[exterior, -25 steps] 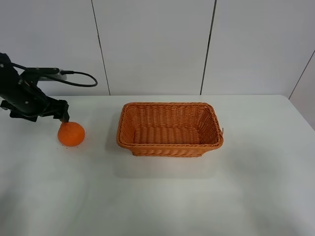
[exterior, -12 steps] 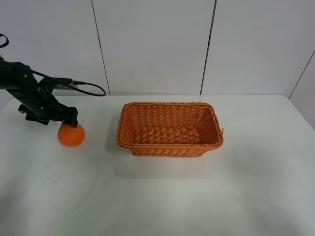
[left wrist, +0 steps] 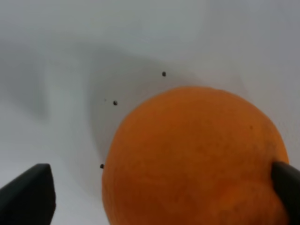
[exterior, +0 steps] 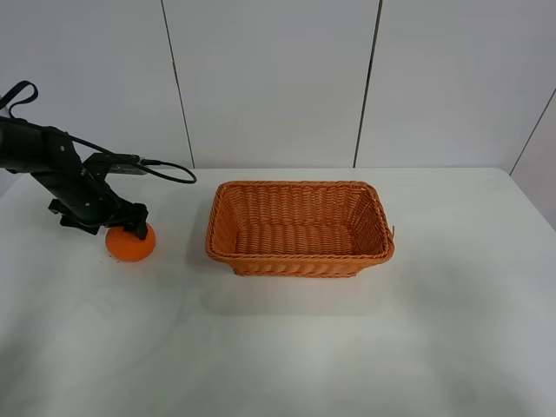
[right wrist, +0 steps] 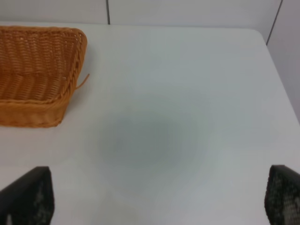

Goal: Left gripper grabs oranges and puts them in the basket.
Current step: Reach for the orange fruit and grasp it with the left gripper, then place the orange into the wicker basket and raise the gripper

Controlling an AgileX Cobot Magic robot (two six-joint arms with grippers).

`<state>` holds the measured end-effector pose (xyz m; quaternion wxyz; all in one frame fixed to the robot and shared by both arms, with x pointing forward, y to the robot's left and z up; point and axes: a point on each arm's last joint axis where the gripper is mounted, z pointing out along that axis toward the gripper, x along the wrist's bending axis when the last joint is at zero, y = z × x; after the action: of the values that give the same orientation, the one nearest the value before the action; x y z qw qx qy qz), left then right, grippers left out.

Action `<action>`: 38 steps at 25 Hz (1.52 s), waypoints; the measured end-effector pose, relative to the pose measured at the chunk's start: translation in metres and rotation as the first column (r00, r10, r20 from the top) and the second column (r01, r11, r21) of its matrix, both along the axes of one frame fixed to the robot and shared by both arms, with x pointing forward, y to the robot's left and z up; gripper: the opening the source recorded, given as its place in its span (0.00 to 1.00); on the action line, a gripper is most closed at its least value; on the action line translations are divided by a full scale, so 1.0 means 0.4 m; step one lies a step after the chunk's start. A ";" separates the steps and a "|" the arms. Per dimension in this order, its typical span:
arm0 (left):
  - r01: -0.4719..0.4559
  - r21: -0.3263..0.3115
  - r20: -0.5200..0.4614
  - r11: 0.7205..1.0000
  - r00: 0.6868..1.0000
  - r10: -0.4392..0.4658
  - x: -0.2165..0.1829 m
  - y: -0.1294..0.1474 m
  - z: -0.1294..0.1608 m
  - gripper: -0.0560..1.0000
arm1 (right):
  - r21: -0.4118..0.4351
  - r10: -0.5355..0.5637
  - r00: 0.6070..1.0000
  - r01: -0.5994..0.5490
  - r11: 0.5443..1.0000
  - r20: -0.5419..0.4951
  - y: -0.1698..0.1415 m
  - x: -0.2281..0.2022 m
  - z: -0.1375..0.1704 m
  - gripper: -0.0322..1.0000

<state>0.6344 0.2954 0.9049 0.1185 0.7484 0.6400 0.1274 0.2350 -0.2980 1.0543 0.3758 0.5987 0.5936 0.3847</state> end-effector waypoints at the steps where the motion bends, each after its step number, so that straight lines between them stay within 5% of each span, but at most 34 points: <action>1: 0.001 0.000 -0.002 1.000 1.000 -0.001 0.000 0.000 0.000 0.96 | 0.000 0.000 1.000 0.000 1.000 0.000 0.000 0.000 0.000 0.70; 5: 0.000 -0.001 -0.004 1.000 1.000 0.000 -0.001 0.000 0.000 0.77 | 0.000 0.000 1.000 0.000 1.000 0.000 0.000 0.000 0.000 0.70; 10: 0.001 0.000 -0.022 1.000 1.000 -0.001 -0.003 0.000 0.000 0.24 | 0.000 0.000 1.000 0.000 1.000 0.000 0.000 0.000 0.000 0.70; 20: 0.010 0.002 -0.031 1.000 0.999 -0.010 -0.016 -0.002 0.043 0.22 | 0.000 0.000 1.000 0.000 1.000 0.000 0.000 0.000 0.000 0.70; 32: 0.006 -0.032 0.170 0.999 0.986 0.000 -0.112 -0.010 0.335 0.22 | 0.001 0.000 1.000 0.000 1.000 0.000 0.000 0.000 0.000 0.70; 38: 0.120 -0.048 0.236 0.992 0.966 -0.106 -0.171 -0.105 0.423 0.22 | 0.001 0.000 1.000 0.000 1.000 0.000 0.000 0.000 0.000 0.70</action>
<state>0.5661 0.2532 1.0740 0.2232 0.7595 0.5816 0.1875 0.2350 -0.2979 1.0543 0.3755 0.5987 0.5936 0.3850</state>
